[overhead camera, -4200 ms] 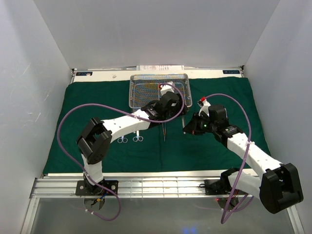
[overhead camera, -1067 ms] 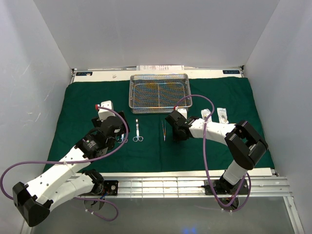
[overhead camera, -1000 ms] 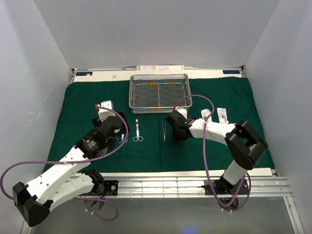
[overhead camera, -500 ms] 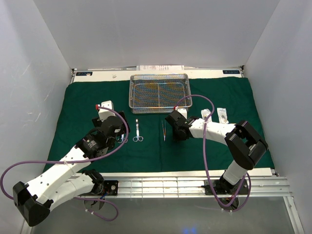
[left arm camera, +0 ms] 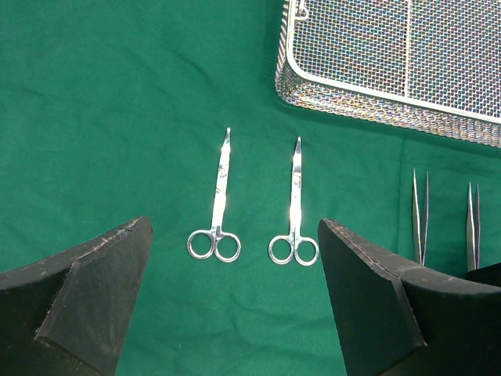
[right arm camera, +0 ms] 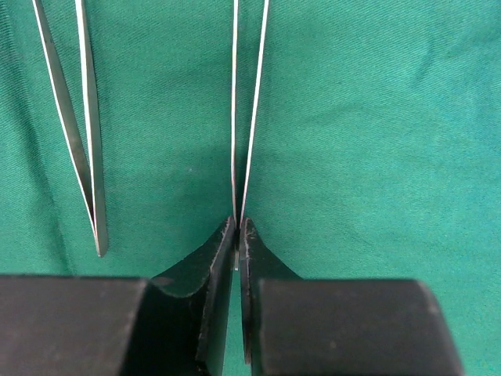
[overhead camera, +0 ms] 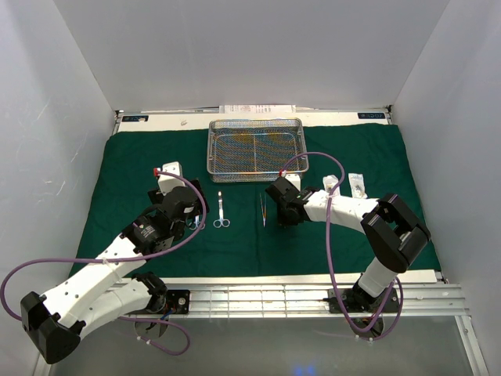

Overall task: Open and lay out the surgical kit
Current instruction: Adjust the medical item in the surgical kit.

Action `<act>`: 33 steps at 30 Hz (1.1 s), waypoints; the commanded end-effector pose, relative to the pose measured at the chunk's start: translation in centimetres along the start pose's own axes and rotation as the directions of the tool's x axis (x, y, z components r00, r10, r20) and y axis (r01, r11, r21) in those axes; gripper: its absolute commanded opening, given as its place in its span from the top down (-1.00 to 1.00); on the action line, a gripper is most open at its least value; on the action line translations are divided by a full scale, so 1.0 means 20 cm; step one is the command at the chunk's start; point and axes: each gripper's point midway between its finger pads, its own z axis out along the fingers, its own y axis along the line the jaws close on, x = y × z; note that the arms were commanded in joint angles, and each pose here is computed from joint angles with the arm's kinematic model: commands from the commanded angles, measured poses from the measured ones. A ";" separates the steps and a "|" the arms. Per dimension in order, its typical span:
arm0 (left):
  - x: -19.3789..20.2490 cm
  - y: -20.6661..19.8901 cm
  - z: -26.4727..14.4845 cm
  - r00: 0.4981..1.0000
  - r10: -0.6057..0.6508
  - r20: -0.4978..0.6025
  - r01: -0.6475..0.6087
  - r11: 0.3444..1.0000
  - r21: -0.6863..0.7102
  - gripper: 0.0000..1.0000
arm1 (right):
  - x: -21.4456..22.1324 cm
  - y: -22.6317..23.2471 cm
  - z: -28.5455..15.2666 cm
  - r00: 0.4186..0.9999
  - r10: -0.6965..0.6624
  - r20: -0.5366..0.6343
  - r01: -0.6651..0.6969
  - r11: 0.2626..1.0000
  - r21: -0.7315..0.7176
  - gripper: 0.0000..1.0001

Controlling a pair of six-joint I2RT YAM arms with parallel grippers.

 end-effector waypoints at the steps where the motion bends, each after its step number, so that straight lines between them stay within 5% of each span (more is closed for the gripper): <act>1: -0.01 0.00 0.00 1.000 -0.008 0.000 0.008 1.000 -0.002 -0.96 | -0.08 0.01 0.00 0.999 0.027 0.047 -0.028 1.000 0.011 0.79; 28: -0.01 0.01 0.00 1.000 -0.005 0.000 0.005 1.000 -0.004 -0.96 | -0.09 0.00 0.03 0.999 0.022 0.042 -0.023 0.999 0.026 0.81; 33: -0.01 0.01 0.00 1.000 -0.006 0.001 0.006 1.000 -0.003 -0.96 | -0.08 -0.01 0.02 0.999 0.031 0.043 -0.032 0.999 0.029 0.60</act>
